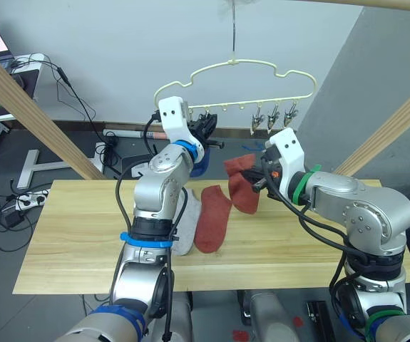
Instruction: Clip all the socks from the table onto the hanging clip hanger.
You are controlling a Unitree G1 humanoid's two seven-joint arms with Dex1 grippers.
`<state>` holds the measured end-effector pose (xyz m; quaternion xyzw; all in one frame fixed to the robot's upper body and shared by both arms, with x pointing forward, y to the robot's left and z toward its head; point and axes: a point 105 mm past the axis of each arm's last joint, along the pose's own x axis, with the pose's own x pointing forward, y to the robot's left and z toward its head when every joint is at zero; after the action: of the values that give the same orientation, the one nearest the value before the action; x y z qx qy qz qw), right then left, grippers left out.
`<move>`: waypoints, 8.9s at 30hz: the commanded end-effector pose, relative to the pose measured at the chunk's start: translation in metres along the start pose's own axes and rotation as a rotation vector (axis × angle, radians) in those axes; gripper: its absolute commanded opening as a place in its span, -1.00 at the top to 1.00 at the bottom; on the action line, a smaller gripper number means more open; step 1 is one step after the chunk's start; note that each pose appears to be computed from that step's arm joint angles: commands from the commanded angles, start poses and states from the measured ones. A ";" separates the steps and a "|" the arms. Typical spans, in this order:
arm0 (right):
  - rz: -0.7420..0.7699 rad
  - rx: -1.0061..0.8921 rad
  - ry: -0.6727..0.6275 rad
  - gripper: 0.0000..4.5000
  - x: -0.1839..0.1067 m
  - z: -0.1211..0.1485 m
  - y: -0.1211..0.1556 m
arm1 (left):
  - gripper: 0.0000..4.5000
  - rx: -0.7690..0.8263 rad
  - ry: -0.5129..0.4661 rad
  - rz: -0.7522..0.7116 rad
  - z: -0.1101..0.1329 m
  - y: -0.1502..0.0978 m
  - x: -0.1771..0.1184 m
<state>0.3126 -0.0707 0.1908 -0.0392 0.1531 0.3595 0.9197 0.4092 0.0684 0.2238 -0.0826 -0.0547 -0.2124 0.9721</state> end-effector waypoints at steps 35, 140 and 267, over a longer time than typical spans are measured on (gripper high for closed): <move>0.014 -0.018 -0.047 1.00 -0.003 0.009 0.003 | 0.20 0.040 -0.070 -0.039 0.025 -0.009 0.003; -0.007 0.033 -0.091 -0.46 0.022 0.024 -0.005 | -0.28 0.007 0.178 -0.455 0.020 -0.010 -0.076; -0.356 0.066 -0.416 0.94 0.039 0.108 -0.043 | -1.00 0.457 0.449 -0.493 -0.085 0.006 -0.082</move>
<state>0.4042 -0.0618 0.2552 0.0435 0.0055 0.1766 0.9833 0.3423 0.0966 0.1305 0.1761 0.1115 -0.4391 0.8739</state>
